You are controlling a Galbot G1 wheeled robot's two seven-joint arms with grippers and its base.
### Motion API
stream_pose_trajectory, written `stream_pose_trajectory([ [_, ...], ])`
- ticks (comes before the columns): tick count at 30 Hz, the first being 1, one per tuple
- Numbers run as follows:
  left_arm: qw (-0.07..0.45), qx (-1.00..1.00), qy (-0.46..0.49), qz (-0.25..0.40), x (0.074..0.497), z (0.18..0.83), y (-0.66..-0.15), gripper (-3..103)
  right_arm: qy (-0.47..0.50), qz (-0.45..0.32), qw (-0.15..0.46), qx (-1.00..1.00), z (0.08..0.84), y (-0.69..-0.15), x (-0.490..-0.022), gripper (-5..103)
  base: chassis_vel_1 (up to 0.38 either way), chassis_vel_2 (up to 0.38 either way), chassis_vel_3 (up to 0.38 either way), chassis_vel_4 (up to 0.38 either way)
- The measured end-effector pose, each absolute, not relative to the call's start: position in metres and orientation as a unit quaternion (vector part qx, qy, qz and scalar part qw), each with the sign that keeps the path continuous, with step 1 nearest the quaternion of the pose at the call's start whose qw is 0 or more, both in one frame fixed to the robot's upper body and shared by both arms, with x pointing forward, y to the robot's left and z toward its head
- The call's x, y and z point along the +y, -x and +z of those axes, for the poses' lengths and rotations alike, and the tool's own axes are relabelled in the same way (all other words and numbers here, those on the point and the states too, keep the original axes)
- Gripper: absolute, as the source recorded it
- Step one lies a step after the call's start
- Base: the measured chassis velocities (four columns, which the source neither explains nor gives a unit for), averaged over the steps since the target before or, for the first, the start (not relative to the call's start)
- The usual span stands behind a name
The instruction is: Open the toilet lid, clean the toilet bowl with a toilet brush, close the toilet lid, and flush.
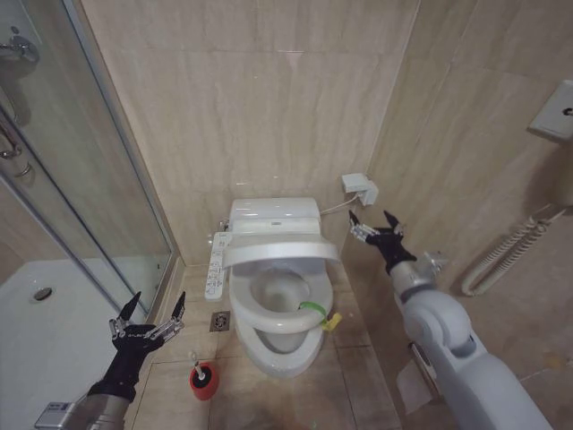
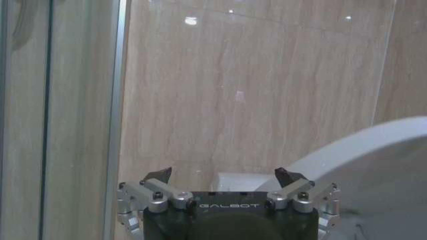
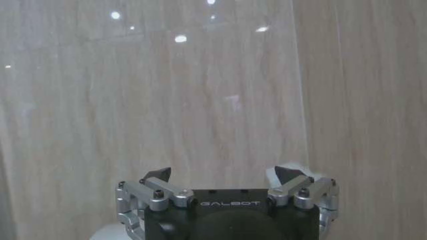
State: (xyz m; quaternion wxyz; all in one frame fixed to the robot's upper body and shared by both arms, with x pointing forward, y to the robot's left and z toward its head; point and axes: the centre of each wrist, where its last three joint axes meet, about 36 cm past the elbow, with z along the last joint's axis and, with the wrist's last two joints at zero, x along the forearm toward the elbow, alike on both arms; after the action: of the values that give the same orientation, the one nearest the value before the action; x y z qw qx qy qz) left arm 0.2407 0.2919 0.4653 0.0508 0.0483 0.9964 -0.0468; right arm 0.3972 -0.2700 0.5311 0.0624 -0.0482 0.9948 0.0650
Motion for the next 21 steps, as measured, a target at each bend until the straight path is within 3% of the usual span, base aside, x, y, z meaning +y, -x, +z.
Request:
stream_pose_trajectory([
  [21, 0.051, 0.996, -0.048, -0.047, 0.292, 0.465, -0.241, 100, 0.036, 0.068, 0.049, 0.996, 0.526, -0.304, -0.248, 100, 0.0, 0.0, 0.0, 0.0],
])
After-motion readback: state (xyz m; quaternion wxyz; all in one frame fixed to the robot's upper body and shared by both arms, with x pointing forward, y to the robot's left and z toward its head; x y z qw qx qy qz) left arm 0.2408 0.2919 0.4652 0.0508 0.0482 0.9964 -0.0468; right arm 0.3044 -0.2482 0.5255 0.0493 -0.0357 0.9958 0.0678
